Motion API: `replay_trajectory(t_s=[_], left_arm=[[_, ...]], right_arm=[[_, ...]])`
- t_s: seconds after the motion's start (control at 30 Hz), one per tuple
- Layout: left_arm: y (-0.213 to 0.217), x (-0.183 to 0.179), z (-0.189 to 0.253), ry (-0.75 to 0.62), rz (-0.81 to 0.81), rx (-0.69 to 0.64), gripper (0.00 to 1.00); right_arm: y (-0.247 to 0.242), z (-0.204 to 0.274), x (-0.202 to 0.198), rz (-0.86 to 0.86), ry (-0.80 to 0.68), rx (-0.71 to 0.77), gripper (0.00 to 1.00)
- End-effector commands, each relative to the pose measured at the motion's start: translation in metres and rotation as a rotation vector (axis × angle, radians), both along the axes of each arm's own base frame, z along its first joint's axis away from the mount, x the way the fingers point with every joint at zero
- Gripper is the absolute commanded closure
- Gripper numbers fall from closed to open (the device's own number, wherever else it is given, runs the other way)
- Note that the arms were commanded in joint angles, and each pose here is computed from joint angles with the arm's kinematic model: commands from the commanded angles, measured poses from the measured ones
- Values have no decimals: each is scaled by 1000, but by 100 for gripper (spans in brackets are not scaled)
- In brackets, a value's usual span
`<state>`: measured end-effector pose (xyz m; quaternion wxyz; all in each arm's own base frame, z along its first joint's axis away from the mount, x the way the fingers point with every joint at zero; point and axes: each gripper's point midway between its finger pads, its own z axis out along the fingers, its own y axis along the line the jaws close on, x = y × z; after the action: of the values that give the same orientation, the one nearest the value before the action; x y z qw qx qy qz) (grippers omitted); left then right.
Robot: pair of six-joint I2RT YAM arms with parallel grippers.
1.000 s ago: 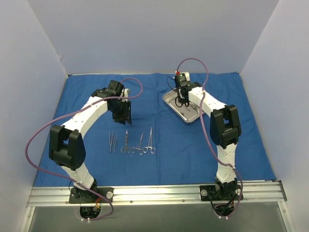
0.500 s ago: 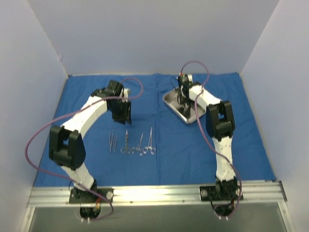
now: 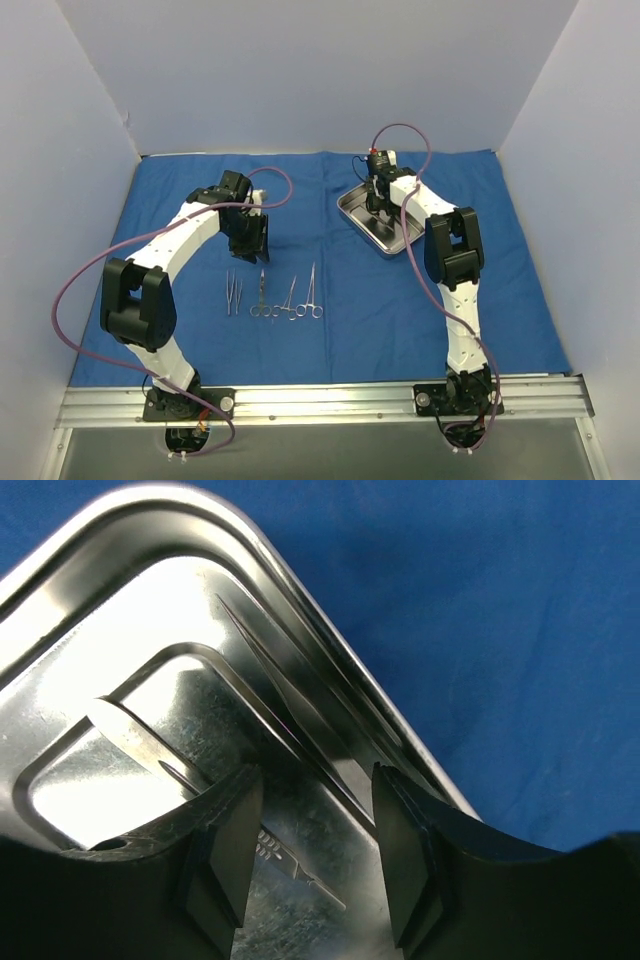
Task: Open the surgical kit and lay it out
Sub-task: Pick up the medical item from the container.
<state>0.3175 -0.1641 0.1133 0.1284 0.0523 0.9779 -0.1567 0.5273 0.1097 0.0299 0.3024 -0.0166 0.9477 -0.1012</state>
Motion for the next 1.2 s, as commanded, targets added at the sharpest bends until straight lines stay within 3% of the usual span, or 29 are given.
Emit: replay_trajectory(t_s=[0.0, 0.13, 0.37, 0.53, 0.63, 0.77, 0.87, 0.97, 1.17], left_arm=[[-4, 8, 12, -54, -15, -42, 53], [-5, 8, 12, -56, -15, -46, 53], [-3, 5, 13, -56, -9, -51, 52], [-4, 3, 16, -54, 0, -68, 52], [-3, 5, 18, -60, 4, -66, 52], [-5, 7, 20, -61, 8, -73, 52], [-7, 9, 23, -63, 9, -79, 52], [-8, 11, 28, -60, 7, -80, 53], [-42, 19, 73, -127, -40, -290, 50]], right_arm=[[-12, 5, 9, -10, -13, -43, 51], [-14, -10, 8, -4, 4, -9, 43], [5, -42, -11, 26, 78, 159, 42], [23, -65, -34, 46, 152, 313, 55], [25, -69, -44, 47, 172, 331, 66], [23, -60, -45, 44, 164, 328, 69], [16, -54, -41, 15, 169, 314, 80], [17, -49, -37, 3, 175, 330, 100], [50, 38, -26, 8, 67, 530, 100]])
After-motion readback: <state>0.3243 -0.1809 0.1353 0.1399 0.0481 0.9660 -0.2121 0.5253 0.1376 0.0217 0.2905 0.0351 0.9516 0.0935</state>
